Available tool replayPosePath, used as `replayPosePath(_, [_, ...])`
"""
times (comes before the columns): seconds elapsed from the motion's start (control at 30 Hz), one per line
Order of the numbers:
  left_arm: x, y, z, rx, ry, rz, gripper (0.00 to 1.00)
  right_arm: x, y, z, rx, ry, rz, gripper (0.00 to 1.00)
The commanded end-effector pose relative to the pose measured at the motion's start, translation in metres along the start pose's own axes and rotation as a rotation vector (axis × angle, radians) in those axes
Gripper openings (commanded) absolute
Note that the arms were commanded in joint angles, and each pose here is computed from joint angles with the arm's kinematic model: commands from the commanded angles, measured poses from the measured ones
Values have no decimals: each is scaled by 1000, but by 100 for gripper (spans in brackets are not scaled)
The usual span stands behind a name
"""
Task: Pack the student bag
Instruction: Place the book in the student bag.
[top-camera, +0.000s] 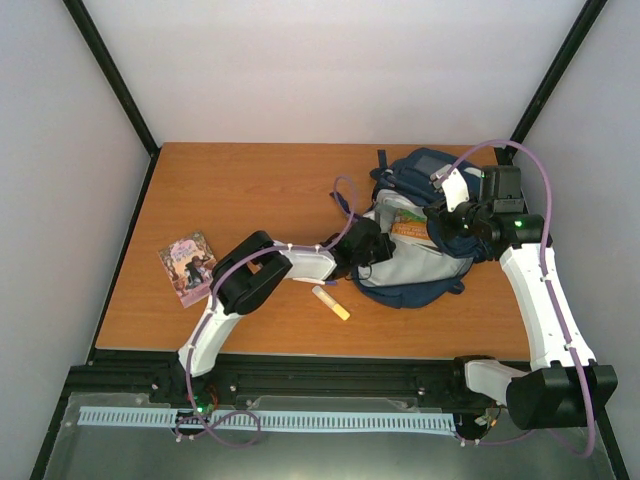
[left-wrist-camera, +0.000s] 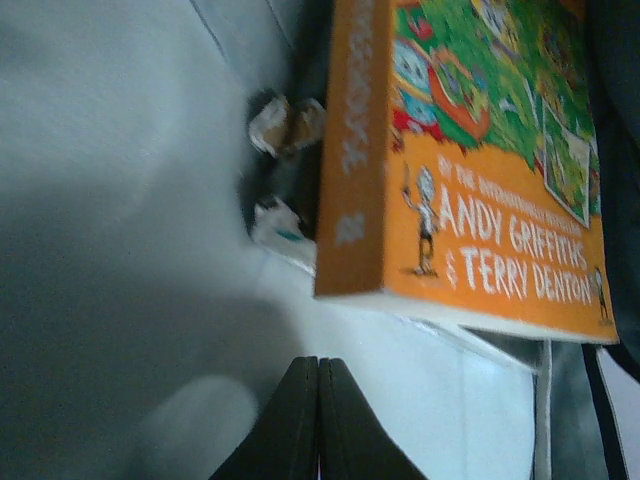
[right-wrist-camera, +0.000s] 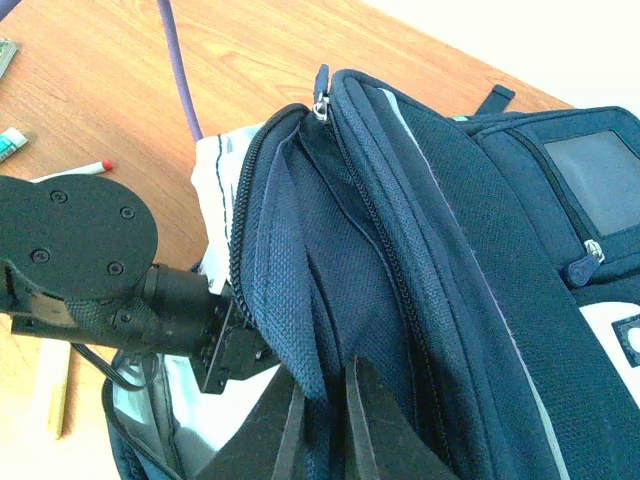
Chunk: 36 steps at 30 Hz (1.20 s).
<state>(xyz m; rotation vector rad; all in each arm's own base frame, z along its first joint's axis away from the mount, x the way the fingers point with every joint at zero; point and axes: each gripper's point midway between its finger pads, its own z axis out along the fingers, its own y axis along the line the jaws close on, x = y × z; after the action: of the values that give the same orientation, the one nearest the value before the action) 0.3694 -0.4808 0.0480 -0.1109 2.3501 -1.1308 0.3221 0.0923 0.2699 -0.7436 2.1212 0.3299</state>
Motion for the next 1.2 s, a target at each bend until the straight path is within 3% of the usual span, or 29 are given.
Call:
replayPosePath(0.0, [-33,8,-6,-46,-105,-81,1,-39,11,-14,-48,-149,-65,3])
replayPosePath(0.63, [-69,-10,29,-47,-194,-144,1,-34,11,-15,-36,-139,-68,3])
replayPosePath(1.17, [-72,-50,-33,49,-156,-111,2,-25,-4,-8,32,-100,-51,3])
